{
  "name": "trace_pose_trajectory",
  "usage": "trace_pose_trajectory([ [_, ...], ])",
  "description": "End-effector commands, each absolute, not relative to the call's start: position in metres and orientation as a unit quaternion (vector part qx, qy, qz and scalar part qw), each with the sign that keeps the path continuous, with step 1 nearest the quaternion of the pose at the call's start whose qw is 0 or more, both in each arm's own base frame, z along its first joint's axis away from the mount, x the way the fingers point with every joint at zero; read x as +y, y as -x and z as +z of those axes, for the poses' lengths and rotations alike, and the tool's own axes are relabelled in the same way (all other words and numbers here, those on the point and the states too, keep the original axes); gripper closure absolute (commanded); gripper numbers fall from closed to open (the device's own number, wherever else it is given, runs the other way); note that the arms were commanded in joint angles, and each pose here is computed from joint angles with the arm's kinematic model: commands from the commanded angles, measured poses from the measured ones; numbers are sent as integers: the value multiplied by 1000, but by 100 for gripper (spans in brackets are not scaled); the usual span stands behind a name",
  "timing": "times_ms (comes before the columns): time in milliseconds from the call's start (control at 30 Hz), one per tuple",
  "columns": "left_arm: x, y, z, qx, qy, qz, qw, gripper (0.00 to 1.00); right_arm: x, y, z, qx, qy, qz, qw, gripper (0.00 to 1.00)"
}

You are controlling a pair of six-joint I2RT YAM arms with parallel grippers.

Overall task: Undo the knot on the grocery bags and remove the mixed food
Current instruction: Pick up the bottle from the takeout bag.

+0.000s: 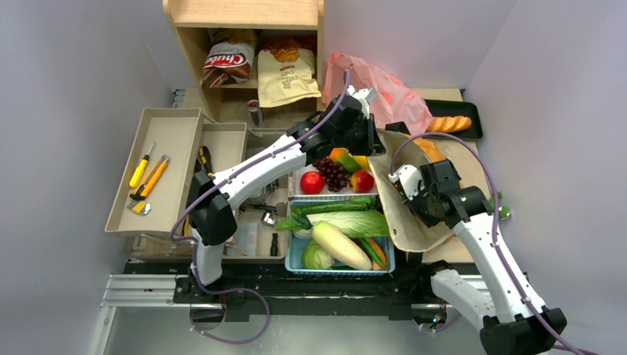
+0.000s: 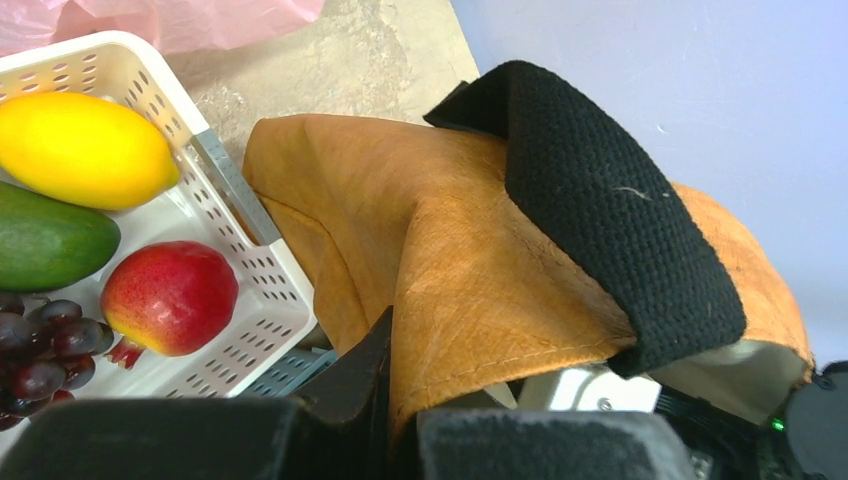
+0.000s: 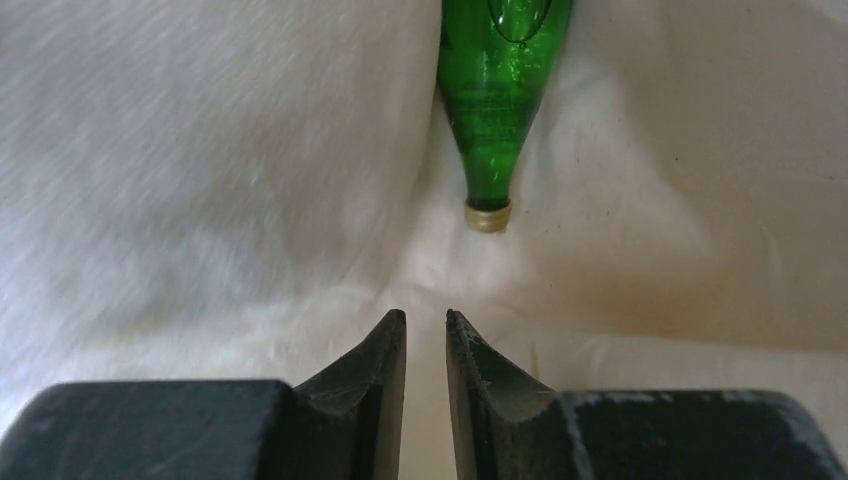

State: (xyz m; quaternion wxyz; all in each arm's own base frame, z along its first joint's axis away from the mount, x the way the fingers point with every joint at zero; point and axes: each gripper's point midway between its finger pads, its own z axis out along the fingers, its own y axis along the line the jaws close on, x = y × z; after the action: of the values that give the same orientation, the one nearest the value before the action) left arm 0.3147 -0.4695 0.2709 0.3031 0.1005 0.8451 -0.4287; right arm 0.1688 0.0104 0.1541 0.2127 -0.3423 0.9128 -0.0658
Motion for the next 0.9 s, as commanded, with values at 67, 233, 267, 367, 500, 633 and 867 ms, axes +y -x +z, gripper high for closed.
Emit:
trace_pose_trajectory([
  [67, -460, -317, 340, 791, -110, -483, 358, 100, -10, -190, 132, 926, 287, -103, 222, 85],
  [233, -451, -319, 337, 788, -109, -487, 360, 100, -19, -196, 126, 938, 249, -89, 225, 87],
  [267, -450, -318, 335, 789, -113, -488, 357, 100, -17, -199, 125, 936, 250, -86, 232, 85],
  [367, -449, -314, 334, 786, -129, -491, 354, 100, -13, -204, 117, 935, 260, -75, 229, 76],
  [500, -447, -305, 338, 766, -172, -499, 367, 100, -13, -211, 103, 930, 282, -75, 223, 73],
  [633, -447, -296, 337, 750, -216, -502, 373, 100, -15, -221, 93, 920, 301, -88, 236, 70],
  [867, -447, -284, 332, 724, -280, -501, 382, 100, -21, -223, 69, 910, 328, -105, 233, 54],
])
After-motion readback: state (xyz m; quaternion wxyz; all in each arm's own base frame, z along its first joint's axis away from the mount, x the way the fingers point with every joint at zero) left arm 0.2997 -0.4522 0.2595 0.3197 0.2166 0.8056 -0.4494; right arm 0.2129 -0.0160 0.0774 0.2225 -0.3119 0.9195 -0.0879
